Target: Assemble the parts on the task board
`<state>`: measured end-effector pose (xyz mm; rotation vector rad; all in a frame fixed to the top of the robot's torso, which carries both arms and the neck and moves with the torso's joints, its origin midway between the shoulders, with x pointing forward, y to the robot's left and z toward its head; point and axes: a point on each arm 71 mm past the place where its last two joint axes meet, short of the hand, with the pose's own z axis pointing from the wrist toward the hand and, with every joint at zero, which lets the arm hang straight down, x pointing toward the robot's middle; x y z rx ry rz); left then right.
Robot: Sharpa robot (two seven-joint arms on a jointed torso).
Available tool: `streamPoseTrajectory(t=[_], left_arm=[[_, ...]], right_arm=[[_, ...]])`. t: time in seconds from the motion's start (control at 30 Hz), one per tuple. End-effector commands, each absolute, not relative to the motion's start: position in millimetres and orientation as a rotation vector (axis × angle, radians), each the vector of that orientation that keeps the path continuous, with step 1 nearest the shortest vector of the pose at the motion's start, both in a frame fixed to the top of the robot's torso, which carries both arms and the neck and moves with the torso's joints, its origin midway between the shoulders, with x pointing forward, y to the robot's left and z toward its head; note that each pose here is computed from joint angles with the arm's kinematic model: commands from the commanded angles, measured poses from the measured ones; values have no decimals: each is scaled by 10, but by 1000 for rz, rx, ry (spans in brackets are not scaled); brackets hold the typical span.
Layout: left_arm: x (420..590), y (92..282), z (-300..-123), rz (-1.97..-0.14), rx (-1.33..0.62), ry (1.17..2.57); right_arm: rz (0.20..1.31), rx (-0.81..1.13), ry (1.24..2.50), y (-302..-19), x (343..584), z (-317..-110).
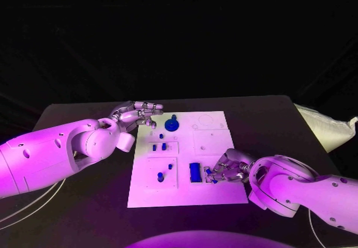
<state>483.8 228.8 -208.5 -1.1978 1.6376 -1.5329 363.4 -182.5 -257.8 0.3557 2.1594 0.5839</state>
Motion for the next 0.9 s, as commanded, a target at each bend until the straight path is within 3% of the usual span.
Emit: streamPoseTrajectory(t=[0.03,0.9], left_arm=[[4830,2261,-2076,-1559,-1193,1645],[4824,2250,-2080,-1562,-1194,1657]], right_arm=[[588,355,2156,-1808,3641,-2583],[528,196,2143,-1718,3678,-2593]])
